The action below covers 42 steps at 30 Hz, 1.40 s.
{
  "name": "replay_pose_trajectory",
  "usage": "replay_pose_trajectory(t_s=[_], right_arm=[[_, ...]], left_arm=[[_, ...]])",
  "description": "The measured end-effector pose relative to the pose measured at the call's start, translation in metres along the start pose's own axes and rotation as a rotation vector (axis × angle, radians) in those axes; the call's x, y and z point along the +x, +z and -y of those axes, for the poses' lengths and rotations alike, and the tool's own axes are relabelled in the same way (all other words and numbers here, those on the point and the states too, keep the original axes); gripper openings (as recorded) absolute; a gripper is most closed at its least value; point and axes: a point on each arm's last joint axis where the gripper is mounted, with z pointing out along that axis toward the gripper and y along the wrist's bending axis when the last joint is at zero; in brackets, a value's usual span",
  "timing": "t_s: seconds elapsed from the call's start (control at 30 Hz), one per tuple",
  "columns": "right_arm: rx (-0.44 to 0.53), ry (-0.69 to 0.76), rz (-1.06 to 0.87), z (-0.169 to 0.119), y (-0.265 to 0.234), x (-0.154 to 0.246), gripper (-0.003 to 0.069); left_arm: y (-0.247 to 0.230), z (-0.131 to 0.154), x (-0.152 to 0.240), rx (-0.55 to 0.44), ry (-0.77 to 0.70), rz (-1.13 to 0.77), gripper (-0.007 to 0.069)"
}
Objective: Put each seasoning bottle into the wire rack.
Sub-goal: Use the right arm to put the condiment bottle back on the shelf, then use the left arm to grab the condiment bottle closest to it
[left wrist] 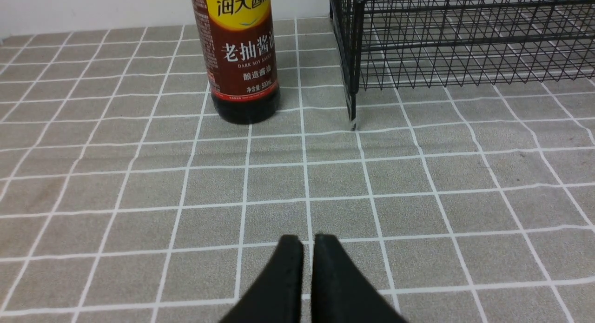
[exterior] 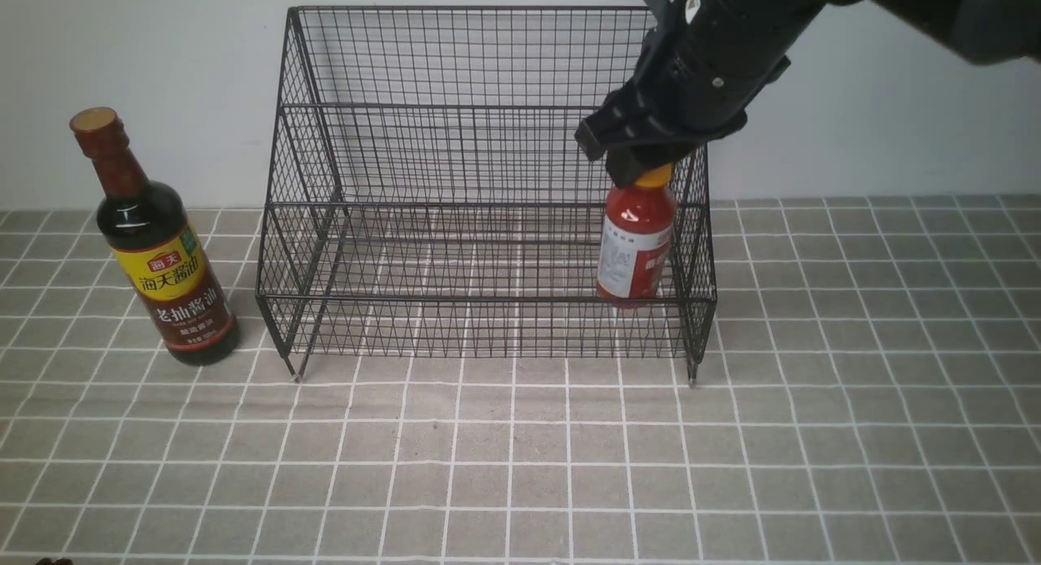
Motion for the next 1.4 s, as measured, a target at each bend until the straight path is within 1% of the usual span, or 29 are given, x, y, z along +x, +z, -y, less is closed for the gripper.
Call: replay_pose_trajectory(t_s=[0.27,0.33,0.4,0.43,0.53,0.57,0.63,0.77,0.87,0.9,1.0,1.03,1.17,1.23,1.27,1.3,1.33,1.37,1.4], right_arm=[[-0.014,0.007,-0.079,-0.002,0.039,0.003,0.0294],[-0.023,0.016,-0.090,-0.003,0.044,0.004,0.0305],[-0.027,0.027,-0.089,-0.003,0.045,0.003,0.0330],[-0.028,0.042,-0.079,-0.003,0.044,0.002,0.0379],[-0.018,0.050,-0.066,-0.002,0.040,0.001,0.0476],[-0.018,0.051,-0.066,-0.002,0.040,0.001,0.0482],[0.001,0.047,-0.040,-0.001,0.028,0.000,0.0539],[0.008,0.046,0.032,0.000,-0.007,-0.002,0.0550],[0.007,0.058,0.156,0.001,-0.068,0.000,0.0510],[0.005,0.068,0.203,0.001,-0.091,0.002,0.0482],[-0.002,0.082,0.356,0.002,-0.171,0.021,0.0356],[-0.006,0.086,0.400,0.001,-0.186,0.026,0.0314],[-0.015,0.104,0.583,0.001,-0.274,0.078,0.0088],[-0.019,0.111,0.622,0.001,-0.295,0.102,0.0035],[-0.017,0.121,0.644,0.001,-0.308,0.125,0.0011],[-0.022,0.131,0.685,0.001,-0.321,0.152,-0.0002],[-0.024,0.134,0.685,0.001,-0.318,0.154,-0.0003],[-0.032,0.145,0.758,0.000,-0.326,0.184,-0.0010],[-0.039,0.152,0.810,0.000,-0.325,0.200,-0.0011]], left_arm=[[0.000,0.000,0.000,0.000,0.000,0.000,0.0015],[0.000,0.000,0.000,0.000,0.000,0.000,0.0015],[0.000,0.000,0.000,0.000,0.000,0.000,0.0015],[0.000,0.000,0.000,0.000,0.000,0.000,0.0015],[0.000,0.000,0.000,0.000,0.000,0.000,0.0015],[0.000,0.000,0.000,0.000,0.000,0.000,0.0015],[0.000,0.000,0.000,0.000,0.000,0.000,0.0015],[0.000,0.000,0.000,0.000,0.000,0.000,0.0015],[0.000,0.000,0.000,0.000,0.000,0.000,0.0015],[0.000,0.000,0.000,0.000,0.000,0.000,0.0015],[0.000,0.000,0.000,0.000,0.000,0.000,0.0015],[0.000,0.000,0.000,0.000,0.000,0.000,0.0015],[0.000,0.000,0.000,0.000,0.000,0.000,0.0015],[0.000,0.000,0.000,0.000,0.000,0.000,0.0015],[0.000,0.000,0.000,0.000,0.000,0.000,0.0015],[0.000,0.000,0.000,0.000,0.000,0.000,0.0015],[0.000,0.000,0.000,0.000,0.000,0.000,0.0015],[0.000,0.000,0.000,0.000,0.000,0.000,0.0015],[0.000,0.000,0.000,0.000,0.000,0.000,0.0015]])
